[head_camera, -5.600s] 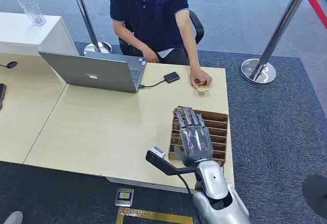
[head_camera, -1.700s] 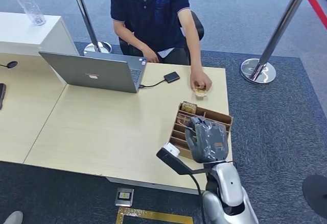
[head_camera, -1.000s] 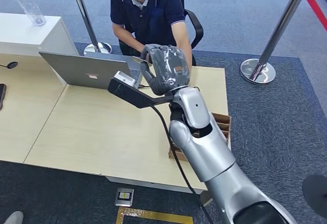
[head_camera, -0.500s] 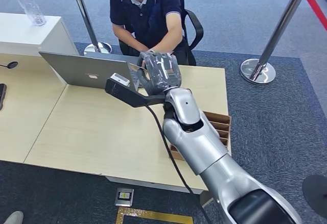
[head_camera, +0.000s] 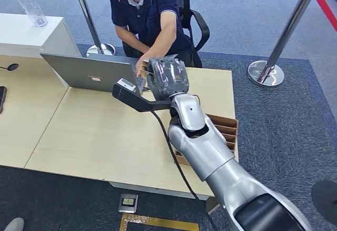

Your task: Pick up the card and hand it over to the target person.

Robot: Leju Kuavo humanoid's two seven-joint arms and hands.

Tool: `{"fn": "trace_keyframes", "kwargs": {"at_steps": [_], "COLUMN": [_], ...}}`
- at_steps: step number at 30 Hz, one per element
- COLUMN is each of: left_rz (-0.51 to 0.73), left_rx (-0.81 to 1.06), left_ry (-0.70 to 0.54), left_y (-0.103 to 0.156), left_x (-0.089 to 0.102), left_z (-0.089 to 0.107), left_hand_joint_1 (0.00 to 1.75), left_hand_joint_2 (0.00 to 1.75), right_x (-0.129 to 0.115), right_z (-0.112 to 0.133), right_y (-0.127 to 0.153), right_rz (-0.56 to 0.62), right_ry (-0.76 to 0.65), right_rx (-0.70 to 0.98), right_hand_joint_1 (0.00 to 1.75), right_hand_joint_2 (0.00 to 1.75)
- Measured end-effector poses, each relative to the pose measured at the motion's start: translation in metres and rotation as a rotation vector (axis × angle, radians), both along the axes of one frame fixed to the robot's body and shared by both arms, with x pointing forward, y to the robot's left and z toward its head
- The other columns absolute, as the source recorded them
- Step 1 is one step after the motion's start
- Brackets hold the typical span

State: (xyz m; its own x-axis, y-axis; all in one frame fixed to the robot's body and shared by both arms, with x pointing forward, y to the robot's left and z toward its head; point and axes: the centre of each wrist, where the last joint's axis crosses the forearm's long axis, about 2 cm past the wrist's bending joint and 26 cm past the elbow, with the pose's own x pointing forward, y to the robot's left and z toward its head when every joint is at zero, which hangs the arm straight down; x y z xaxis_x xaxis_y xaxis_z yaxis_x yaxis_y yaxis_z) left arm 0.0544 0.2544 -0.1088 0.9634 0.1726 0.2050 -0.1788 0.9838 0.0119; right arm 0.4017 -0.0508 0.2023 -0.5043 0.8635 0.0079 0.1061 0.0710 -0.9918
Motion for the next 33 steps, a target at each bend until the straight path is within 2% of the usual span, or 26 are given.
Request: {"fn": "trace_keyframes", "kwargs": {"at_steps": [3, 5, 7, 9, 14, 17, 19, 22, 24, 26, 29, 31, 33], "left_rz": [-0.009, -0.007, 0.008, 0.031, 0.075, 0.103, 0.114, 0.127, 0.138, 0.151, 0.153, 0.150, 0.144], "left_rx": [0.003, 0.004, 0.004, 0.005, 0.002, -0.002, -0.003, 0.000, 0.004, 0.006, 0.004, 0.001, -0.001], "left_ry": [0.001, 0.001, 0.001, 0.001, 0.011, 0.029, 0.035, 0.033, 0.027, 0.021, 0.020, 0.024, 0.026], "left_y": [0.001, 0.002, 0.002, 0.002, -0.002, -0.005, -0.006, -0.006, -0.005, -0.003, -0.002, -0.004, -0.005], "left_x": [0.001, 0.001, 0.000, -0.001, -0.006, -0.009, -0.009, -0.009, -0.009, -0.008, -0.009, -0.010, -0.011], "left_z": [0.000, 0.000, 0.000, 0.000, -0.001, -0.001, -0.001, -0.001, -0.001, -0.001, -0.001, -0.001, -0.001], "left_hand_joint_1": [0.00, 0.00, 0.00, 0.00, 0.00, 0.00, 0.00, 0.00, 0.00, 0.00, 0.00, 0.00, 0.00], "left_hand_joint_2": [0.00, 0.00, 0.00, 0.00, 0.00, 0.00, 0.00, 0.00, 0.00, 0.00, 0.00, 0.00, 0.00], "right_x": [0.001, 0.000, -0.003, -0.010, -0.054, -0.104, -0.136, -0.168, -0.188, -0.213, -0.242, -0.254, -0.266], "right_z": [-0.001, 0.000, 0.000, -0.001, -0.007, -0.023, -0.032, -0.048, -0.065, -0.094, -0.140, -0.173, -0.220], "right_y": [-0.003, -0.003, -0.003, -0.004, -0.026, -0.064, -0.090, -0.122, -0.143, -0.171, -0.206, -0.224, -0.241], "right_rz": [-0.017, -0.017, -0.004, 0.022, 0.042, 0.000, -0.070, -0.239, -0.389, -0.599, -0.821, -0.952, -1.058], "right_ry": [-0.010, -0.023, -0.043, -0.074, -0.167, -0.225, -0.250, -0.243, -0.184, -0.070, 0.082, 0.212, 0.395], "right_rx": [0.033, 0.072, 0.145, 0.237, 0.405, 0.537, 0.575, 0.553, 0.548, 0.533, 0.505, 0.484, 0.437], "right_hand_joint_1": [1.71, 1.06, 0.22, 0.00, 0.00, 0.00, 0.00, 0.00, 0.00, 0.00, 0.00, 0.00, 0.00], "right_hand_joint_2": [1.75, 1.75, 1.75, 1.75, 1.75, 1.75, 1.75, 1.75, 1.75, 1.75, 1.75, 1.75, 0.87]}}
